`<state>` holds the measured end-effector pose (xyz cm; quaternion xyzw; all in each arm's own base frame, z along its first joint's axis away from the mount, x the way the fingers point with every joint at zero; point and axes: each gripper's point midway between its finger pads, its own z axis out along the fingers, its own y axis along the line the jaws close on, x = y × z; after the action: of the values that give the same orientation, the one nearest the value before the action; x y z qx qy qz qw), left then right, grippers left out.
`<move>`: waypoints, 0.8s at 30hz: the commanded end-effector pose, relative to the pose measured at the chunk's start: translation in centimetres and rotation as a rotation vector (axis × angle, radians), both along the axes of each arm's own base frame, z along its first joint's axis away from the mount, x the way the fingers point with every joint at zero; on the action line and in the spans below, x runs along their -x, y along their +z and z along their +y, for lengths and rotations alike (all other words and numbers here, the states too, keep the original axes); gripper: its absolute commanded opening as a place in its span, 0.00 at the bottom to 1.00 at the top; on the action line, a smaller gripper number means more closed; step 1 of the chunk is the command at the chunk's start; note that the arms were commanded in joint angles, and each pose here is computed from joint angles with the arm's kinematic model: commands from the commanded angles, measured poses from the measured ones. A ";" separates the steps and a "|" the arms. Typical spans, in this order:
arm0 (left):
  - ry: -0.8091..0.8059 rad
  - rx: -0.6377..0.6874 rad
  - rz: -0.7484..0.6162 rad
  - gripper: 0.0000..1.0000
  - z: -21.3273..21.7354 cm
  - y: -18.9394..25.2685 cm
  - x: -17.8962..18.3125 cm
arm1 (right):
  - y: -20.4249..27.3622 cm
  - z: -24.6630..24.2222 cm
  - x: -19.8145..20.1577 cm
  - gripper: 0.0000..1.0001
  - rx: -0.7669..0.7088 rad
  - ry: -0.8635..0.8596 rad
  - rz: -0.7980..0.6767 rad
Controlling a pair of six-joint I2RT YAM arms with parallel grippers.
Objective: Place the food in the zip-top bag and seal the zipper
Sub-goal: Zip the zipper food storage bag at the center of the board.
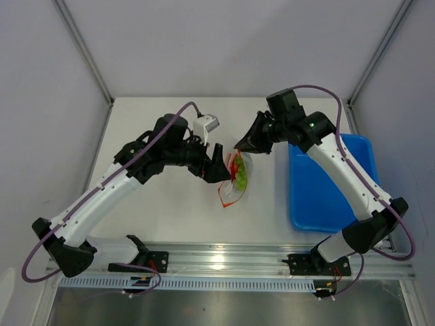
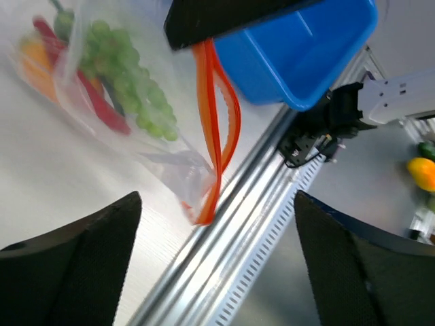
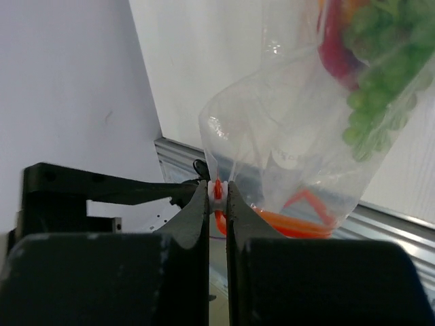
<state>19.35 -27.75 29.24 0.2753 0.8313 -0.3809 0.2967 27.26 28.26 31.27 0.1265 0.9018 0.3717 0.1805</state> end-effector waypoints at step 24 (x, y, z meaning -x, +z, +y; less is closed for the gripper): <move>0.235 -0.139 -0.415 0.99 -4.8 -0.8 -5.2 | 1.2 -1.1 1.0 0.00 -0.074 -0.444 0.164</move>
<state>23.93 -32.32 28.57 0.2724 0.8088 -0.2357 0.4649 26.02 27.66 30.15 0.3254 0.8780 0.3147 0.1555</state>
